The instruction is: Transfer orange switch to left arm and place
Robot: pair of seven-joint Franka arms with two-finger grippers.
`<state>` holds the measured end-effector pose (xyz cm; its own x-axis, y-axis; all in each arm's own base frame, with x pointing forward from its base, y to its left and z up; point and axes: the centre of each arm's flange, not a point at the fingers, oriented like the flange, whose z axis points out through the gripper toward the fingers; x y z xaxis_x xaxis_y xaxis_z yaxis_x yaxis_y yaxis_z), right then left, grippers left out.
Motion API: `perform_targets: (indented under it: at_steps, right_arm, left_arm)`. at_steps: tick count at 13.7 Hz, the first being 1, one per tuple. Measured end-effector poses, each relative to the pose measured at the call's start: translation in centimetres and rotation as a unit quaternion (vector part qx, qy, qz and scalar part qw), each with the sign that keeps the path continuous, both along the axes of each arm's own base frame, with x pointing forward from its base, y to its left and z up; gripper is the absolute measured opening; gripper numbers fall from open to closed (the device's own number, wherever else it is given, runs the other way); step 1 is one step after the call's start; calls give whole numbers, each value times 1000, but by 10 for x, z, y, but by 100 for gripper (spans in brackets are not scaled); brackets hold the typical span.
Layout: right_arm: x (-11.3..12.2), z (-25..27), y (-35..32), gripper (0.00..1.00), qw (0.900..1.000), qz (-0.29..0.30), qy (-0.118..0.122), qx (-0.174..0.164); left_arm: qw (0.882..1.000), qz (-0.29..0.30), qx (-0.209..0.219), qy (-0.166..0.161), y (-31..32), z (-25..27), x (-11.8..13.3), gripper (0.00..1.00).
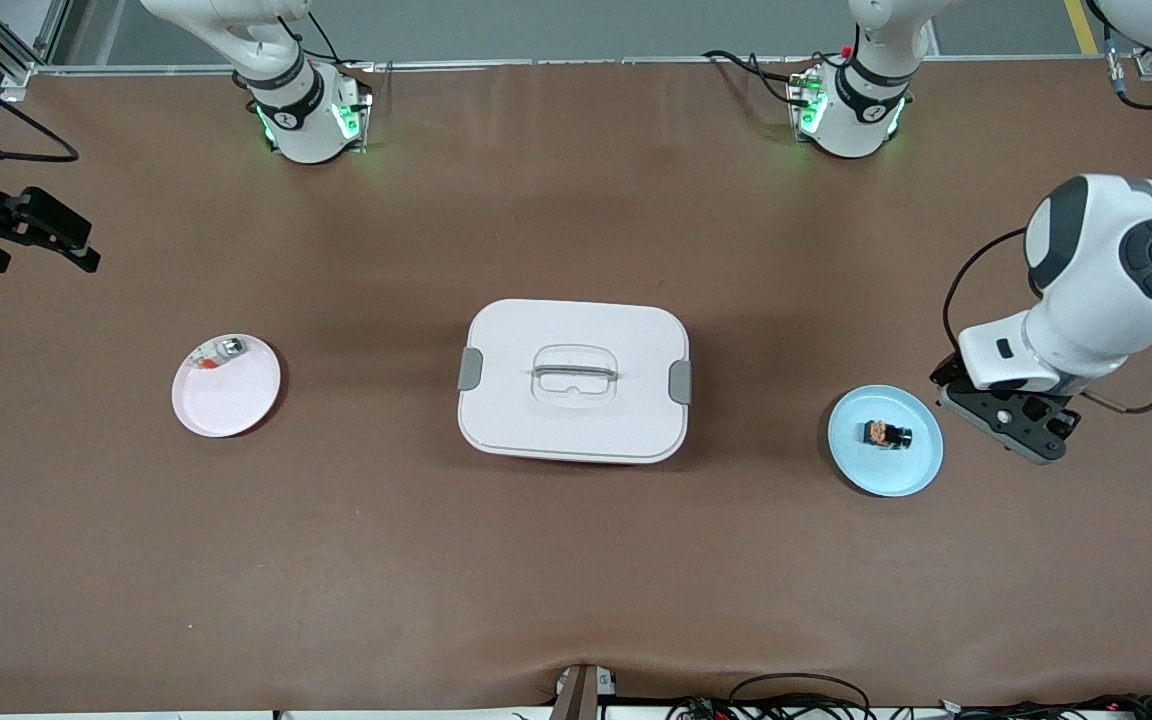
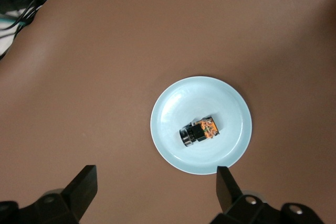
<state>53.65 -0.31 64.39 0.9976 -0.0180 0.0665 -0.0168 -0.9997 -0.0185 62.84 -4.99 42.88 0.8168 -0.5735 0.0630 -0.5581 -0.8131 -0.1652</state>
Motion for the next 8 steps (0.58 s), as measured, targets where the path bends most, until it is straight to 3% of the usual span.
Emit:
perform_targets:
  at_steps: [3,8]
  right_arm:
    - [0,0,0,100,1000,0,0,0]
    - [0,1,-13,100,1000,-12,-1,0]
  left_arm:
    - [994,110,3,-8,-8,32,-11,100]
    - [971,236,-14,32,-1,102,-24,100]
